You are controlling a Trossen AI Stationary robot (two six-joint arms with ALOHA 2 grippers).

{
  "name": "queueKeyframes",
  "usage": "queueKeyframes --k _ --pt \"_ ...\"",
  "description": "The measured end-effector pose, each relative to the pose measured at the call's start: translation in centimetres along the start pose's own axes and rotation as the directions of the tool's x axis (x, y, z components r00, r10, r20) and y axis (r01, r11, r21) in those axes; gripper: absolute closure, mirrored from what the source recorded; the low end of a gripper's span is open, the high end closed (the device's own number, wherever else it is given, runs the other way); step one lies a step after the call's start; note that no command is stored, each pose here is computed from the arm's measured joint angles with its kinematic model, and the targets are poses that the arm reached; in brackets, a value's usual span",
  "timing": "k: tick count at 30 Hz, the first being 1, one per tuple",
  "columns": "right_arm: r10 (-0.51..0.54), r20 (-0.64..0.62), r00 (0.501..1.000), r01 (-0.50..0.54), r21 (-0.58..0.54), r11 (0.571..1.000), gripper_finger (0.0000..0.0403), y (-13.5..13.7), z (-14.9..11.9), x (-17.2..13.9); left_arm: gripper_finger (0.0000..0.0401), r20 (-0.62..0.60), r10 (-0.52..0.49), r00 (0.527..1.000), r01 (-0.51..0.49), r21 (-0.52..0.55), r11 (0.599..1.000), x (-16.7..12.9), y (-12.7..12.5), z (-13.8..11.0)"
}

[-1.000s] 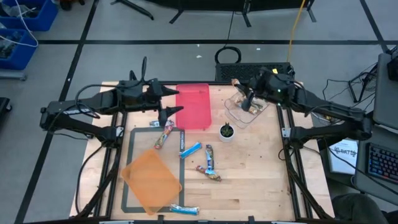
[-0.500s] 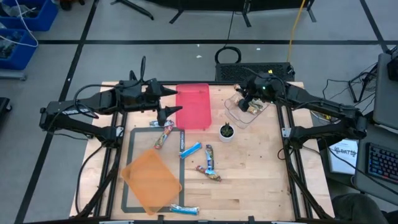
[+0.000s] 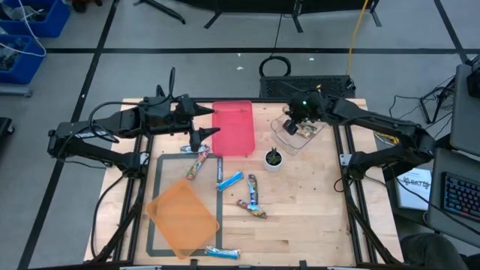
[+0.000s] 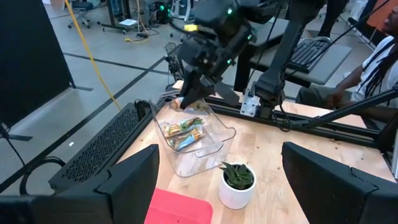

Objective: Pick and place Granola Bars by type
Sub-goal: Put the orange granola bar into the transparent bin

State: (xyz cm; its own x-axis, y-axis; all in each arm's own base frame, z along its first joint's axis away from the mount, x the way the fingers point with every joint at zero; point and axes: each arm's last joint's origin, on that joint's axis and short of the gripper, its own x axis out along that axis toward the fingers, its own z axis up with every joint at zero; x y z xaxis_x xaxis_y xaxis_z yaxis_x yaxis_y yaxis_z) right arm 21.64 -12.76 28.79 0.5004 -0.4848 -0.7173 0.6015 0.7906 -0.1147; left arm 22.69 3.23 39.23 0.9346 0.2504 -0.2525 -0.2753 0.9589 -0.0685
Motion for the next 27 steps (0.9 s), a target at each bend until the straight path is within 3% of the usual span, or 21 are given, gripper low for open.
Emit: queueKeyframes --k 17,27 --pt "-0.028 -0.152 0.988 0.031 0.016 0.999 0.0385 -0.1 -1.0 4.7 0.0069 0.0 -0.001 1.0 0.001 0.0 1.0 0.0 0.0 0.0" --pt "-0.002 -0.21 0.978 0.018 0.075 0.997 0.0385 0.3 -5.4 7.1 0.0077 0.0 -0.001 1.0 0.001 0.0 1.0 0.0 0.0 0.0"
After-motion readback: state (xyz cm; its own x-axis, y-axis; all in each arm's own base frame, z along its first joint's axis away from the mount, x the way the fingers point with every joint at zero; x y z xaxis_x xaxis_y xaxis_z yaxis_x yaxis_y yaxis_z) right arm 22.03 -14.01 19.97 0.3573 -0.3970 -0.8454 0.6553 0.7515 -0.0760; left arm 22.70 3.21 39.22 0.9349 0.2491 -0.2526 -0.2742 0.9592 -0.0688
